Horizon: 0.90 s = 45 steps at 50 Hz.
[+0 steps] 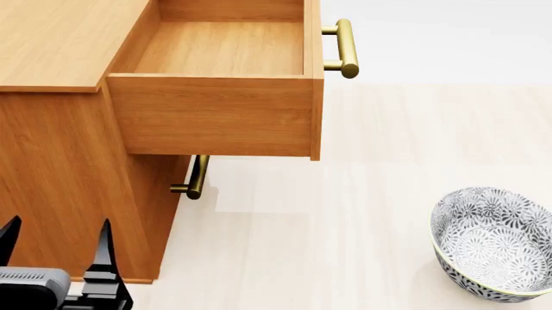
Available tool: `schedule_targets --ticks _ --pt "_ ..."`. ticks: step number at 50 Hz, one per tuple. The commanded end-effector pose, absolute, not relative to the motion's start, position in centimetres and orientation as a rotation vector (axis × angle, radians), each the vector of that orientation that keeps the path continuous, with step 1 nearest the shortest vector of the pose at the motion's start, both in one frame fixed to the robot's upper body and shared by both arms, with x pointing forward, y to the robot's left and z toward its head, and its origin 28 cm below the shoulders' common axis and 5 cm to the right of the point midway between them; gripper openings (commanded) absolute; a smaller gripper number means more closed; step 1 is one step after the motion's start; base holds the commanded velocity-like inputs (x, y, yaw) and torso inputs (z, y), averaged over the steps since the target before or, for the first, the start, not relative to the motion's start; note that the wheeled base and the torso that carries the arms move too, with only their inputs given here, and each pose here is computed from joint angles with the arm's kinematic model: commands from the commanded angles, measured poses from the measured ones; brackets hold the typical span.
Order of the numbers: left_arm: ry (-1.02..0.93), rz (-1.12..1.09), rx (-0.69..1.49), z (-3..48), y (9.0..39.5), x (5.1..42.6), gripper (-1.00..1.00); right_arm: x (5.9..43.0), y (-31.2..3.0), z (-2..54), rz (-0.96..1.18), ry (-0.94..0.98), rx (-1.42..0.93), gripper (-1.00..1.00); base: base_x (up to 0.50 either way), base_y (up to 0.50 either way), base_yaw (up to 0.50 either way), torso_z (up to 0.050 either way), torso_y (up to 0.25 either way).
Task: Put the ketchup in the top drawer of the cabinet.
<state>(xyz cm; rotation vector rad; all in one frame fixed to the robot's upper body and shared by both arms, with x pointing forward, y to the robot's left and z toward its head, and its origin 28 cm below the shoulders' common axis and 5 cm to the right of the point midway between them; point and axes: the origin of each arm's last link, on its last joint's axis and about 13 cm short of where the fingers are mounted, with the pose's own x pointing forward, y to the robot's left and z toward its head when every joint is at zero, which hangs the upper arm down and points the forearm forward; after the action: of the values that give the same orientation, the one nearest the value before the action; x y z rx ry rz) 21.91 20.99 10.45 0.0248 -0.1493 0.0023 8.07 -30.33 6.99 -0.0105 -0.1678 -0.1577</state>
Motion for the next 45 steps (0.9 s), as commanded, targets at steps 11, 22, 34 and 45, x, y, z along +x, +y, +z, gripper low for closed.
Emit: schedule_targets --ticks 11,22,34,45 --pt "-0.152 0.004 0.026 10.6 21.0 22.0 1.00 9.6 -30.5 11.2 -0.145 -0.322 -0.051 -1.00 0.00 0.00 0.00 0.000 0.000" --pt "-0.152 -0.004 0.023 10.6 20.9 22.2 1.00 5.7 -29.5 14.3 -0.134 -0.438 -0.080 -1.00 0.00 0.00 0.00 0.000 0.000" --pt "-0.150 -0.006 0.024 10.6 20.8 22.3 1.00 16.8 -23.0 24.0 0.192 -0.305 -0.026 -1.00 0.00 0.00 0.00 0.000 0.000" --pt "-0.153 -0.009 0.024 10.7 20.8 22.2 1.00 18.5 -22.1 32.3 -0.048 -0.592 -0.121 -1.00 0.00 0.00 0.00 0.000 0.001"
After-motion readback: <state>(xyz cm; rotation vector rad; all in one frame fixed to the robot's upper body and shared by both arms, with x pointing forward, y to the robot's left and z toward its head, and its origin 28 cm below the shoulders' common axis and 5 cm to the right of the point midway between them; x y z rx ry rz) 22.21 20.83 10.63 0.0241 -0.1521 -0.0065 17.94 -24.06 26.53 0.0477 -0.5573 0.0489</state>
